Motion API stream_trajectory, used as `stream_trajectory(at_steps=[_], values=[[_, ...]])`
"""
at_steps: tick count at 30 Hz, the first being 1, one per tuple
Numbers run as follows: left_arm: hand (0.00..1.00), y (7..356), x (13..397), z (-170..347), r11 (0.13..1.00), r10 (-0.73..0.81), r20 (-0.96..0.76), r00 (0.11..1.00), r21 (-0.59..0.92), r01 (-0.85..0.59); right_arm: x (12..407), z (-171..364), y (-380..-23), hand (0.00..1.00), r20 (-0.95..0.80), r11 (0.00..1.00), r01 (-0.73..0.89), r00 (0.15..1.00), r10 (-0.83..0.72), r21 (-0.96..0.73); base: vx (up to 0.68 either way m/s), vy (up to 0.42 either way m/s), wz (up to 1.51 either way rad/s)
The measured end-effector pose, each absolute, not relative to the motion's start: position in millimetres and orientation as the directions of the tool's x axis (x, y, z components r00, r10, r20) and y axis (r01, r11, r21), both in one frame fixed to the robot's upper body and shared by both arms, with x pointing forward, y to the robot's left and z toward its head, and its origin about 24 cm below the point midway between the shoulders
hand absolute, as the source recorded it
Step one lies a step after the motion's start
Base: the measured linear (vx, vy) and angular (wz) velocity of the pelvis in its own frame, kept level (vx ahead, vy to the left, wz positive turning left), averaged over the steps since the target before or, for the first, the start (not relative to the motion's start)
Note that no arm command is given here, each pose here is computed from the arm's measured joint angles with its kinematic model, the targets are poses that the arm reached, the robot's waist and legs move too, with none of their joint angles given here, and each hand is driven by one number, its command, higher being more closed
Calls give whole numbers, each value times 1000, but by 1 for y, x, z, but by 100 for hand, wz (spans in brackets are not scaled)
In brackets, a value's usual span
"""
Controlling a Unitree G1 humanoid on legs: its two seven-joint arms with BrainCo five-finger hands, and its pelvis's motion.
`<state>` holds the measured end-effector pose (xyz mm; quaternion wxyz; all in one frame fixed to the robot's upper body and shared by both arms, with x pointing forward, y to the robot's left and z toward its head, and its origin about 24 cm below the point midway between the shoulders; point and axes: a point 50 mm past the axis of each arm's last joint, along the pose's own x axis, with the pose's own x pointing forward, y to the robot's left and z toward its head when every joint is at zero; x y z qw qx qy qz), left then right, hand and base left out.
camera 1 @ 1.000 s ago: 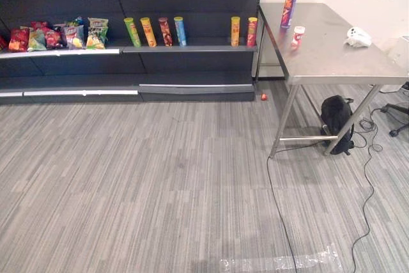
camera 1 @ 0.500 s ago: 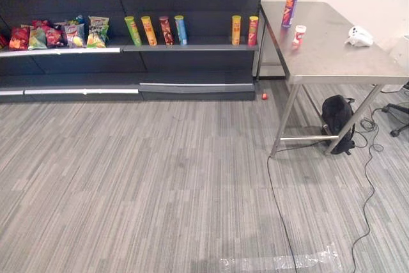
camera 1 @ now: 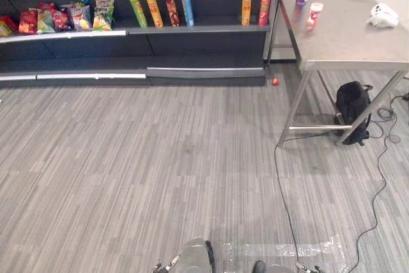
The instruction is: Put the gum and the chips on the shelf.
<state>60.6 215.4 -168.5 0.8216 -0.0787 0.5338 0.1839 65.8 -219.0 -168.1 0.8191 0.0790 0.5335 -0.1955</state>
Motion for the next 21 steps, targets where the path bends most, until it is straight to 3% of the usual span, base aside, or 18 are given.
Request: stream_trajectory(at_steps=[6, 10, 15, 21], values=[[0, 207, 56, -171, 916, 218, -912, 347, 68, -396, 69, -165, -231, 0, -896, 918, 381, 361, -259, -112, 355, 316, -30], [0, 227, 56, -167, 914, 266, -899, 348, 121, -388, 75, -168, -210, 0, -901, 919, 392, 378, -211, -51, 487, 295, -30], [0, 230, 54, -166, 922, 268, -900, 343, 136, -364, 72, -168, -214, 0, -899, 895, 443, 370, -234, -51, 503, 279, -6], [0, 226, 65, -165, 946, 243, -892, 380, 133, -294, 79, -165, -217, 0, -877, 902, 429, 411, -250, -57, 416, 70, 6]])
